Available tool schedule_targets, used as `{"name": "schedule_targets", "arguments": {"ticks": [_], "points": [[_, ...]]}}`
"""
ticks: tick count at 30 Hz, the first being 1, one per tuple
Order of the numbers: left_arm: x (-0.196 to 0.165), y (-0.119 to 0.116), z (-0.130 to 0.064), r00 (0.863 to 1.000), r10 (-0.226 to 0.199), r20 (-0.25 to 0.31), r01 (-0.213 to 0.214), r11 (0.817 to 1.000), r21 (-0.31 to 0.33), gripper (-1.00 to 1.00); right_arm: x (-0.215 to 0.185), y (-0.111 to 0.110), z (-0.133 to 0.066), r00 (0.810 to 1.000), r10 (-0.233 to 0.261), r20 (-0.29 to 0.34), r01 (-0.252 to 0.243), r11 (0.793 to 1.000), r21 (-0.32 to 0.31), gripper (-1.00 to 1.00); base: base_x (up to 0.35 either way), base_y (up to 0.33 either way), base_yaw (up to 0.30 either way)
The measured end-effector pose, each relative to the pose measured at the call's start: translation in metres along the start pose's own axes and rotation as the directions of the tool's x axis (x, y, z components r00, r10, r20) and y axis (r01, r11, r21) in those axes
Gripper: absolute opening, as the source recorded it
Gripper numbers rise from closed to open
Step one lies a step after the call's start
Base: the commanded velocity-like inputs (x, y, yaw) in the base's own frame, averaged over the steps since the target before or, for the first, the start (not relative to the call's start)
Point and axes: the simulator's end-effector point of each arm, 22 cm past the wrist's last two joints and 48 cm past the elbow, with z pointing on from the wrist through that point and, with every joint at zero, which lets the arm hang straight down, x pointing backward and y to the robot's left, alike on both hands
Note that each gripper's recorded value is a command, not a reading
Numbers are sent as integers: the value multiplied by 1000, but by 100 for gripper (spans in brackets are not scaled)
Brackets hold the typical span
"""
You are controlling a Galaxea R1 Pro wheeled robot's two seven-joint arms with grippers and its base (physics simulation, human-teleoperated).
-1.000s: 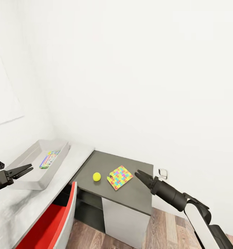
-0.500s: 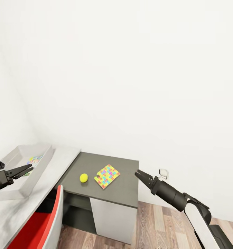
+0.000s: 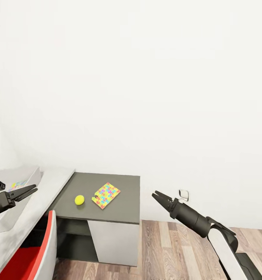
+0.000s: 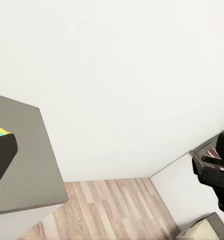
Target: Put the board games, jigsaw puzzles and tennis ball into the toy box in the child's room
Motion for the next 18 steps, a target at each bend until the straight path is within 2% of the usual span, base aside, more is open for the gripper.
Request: {"name": "schedule_targets", "arguments": {"ticks": [18], "points": [[-1,-3,-1,1000,4,2,-4,1000,3,100,-3,1,-1,1000,-6,5,6,1000,1,100,-1,0,-279]]}}
